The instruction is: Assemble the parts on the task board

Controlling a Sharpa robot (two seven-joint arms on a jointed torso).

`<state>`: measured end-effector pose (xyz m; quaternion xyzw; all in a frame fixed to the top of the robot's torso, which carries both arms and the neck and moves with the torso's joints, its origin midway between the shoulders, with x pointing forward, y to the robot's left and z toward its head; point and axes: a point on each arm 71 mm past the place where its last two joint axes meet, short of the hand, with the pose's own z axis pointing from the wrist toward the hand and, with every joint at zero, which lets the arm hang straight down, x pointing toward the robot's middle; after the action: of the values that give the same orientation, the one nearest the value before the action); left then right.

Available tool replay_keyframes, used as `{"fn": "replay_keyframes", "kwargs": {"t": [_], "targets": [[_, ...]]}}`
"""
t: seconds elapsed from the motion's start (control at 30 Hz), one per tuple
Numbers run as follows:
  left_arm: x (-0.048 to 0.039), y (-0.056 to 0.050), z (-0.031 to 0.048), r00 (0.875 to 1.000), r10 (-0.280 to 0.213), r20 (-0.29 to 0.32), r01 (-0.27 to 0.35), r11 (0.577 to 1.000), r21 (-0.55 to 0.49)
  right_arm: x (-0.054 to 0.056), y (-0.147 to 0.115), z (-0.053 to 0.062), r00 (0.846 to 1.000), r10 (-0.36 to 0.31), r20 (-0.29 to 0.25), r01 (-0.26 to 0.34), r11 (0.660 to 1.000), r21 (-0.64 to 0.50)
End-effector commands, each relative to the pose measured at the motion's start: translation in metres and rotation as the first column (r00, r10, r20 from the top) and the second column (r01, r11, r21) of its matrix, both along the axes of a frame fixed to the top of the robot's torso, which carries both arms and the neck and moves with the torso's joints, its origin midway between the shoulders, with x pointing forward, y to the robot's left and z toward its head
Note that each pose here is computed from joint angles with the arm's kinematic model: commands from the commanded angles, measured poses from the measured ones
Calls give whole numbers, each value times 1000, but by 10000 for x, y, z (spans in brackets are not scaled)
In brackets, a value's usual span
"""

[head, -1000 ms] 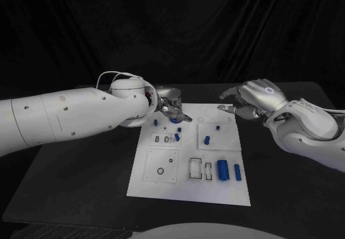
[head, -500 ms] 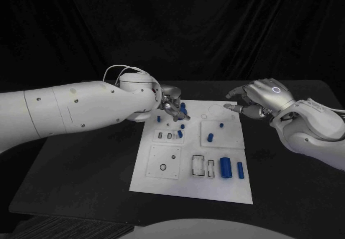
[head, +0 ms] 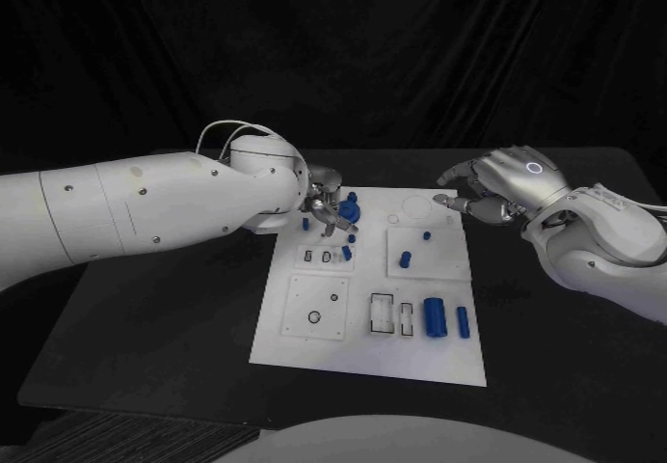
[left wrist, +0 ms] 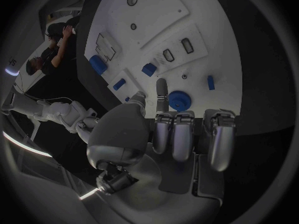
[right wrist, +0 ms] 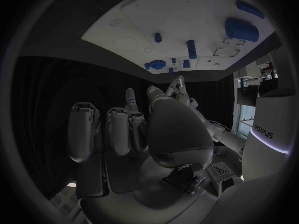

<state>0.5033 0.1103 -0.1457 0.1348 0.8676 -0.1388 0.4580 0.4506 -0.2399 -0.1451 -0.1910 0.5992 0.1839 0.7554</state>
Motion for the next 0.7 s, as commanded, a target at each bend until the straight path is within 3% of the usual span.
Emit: {"fn": "replay_keyframes", "kwargs": {"t": [0.03, 0.7], "targets": [[-33, -5, -48, 1000, 1, -26, 0, 999, 40, 3, -14, -11, 1000, -25, 0, 25, 1000, 1], [-77, -47, -227, 998, -9, -67, 12, 999, 47, -1, -23, -19, 999, -34, -2, 34, 999, 4]]}}
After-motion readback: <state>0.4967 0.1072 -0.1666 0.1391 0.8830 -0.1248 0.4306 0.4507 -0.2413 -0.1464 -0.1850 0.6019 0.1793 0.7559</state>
